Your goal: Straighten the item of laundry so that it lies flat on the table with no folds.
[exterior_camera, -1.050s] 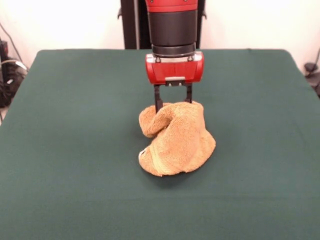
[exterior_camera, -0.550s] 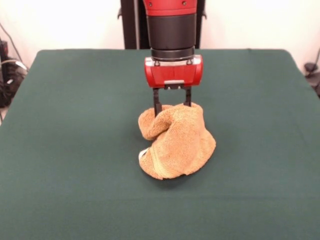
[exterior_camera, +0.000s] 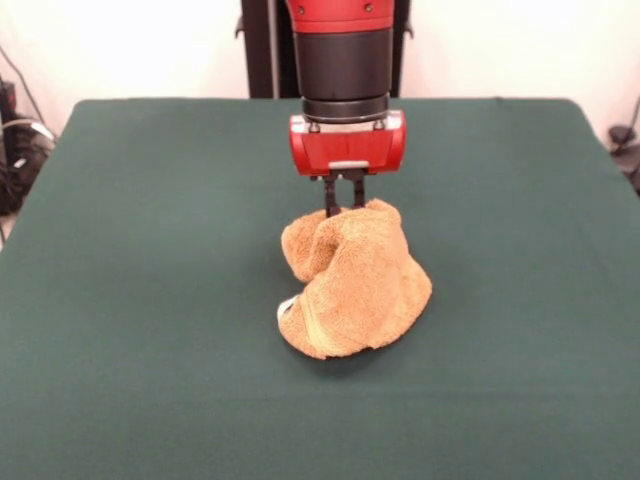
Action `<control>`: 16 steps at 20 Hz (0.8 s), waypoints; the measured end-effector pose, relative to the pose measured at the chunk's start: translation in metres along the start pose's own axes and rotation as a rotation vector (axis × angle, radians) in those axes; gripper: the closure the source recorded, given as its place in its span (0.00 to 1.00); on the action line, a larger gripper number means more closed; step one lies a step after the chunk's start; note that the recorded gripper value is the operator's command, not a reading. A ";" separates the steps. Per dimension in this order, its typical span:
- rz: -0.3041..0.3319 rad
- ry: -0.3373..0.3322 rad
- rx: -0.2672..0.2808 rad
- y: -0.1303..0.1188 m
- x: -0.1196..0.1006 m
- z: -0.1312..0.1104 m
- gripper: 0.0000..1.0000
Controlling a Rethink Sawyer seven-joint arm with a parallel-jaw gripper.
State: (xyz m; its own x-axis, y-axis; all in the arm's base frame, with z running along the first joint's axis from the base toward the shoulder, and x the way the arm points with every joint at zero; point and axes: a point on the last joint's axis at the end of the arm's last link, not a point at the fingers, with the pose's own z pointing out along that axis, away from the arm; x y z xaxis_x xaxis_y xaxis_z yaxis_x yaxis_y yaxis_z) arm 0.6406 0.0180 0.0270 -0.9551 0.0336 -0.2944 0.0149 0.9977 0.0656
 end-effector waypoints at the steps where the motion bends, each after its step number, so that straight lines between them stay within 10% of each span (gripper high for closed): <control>1: 0.000 0.000 0.000 0.000 0.000 0.000 1.00; 16: -0.021 0.003 0.014 0.006 0.002 -0.015 1.00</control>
State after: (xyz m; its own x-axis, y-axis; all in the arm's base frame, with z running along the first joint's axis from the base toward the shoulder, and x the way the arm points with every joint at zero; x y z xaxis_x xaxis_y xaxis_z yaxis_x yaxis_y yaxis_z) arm 0.6348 0.0233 0.0410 -0.9563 0.0122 -0.2922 -0.0013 0.9989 0.0459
